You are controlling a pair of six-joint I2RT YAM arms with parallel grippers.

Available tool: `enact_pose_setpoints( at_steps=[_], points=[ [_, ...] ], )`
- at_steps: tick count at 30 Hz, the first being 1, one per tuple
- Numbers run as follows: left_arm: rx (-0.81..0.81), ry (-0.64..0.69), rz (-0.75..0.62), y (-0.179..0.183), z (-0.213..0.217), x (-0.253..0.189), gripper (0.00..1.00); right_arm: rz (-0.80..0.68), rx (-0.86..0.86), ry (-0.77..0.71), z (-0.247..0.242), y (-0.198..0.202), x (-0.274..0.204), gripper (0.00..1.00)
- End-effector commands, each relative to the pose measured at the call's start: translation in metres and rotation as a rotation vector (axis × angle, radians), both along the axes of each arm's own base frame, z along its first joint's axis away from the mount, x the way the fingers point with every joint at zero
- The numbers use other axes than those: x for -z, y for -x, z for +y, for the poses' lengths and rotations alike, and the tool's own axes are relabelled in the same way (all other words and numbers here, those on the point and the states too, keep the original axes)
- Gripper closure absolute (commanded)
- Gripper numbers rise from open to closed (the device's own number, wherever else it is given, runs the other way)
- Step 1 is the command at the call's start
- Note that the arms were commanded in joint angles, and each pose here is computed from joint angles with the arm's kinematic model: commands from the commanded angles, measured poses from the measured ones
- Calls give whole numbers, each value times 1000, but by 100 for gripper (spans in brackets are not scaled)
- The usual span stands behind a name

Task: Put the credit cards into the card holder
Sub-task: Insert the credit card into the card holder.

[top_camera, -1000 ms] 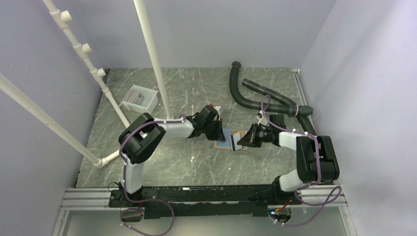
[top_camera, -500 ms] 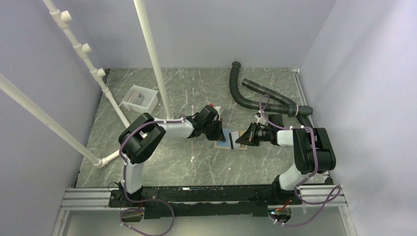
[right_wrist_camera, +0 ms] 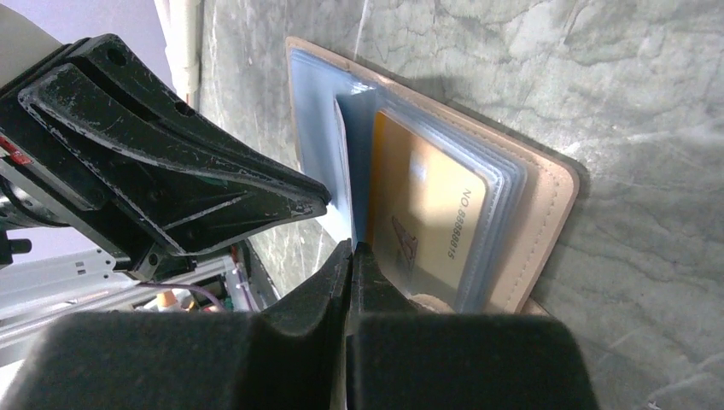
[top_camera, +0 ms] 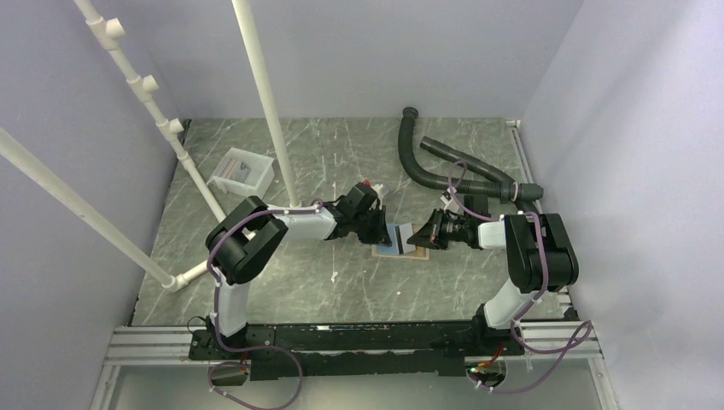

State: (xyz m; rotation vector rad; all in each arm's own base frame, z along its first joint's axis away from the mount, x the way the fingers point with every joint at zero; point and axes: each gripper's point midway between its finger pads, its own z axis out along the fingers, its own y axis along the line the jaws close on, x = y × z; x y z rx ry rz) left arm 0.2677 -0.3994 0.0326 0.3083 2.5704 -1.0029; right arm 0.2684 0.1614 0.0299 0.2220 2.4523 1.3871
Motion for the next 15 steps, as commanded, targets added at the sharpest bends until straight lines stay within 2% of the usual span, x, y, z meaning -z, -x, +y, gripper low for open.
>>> enact_pose_setpoints(
  at_steps=[1,6,10,15],
  points=[
    [17,-53,51,15,12,17,100,-85,12,40,-1,-20,-4,100],
    [24,-43,51,16,10,15,100,-78,17,30,3,-20,0,100],
    [31,-13,40,13,4,2,100,-63,18,55,3,-15,4,92],
    [11,-25,-22,3,9,-27,84,-20,21,131,1,-4,10,79]
  ],
)
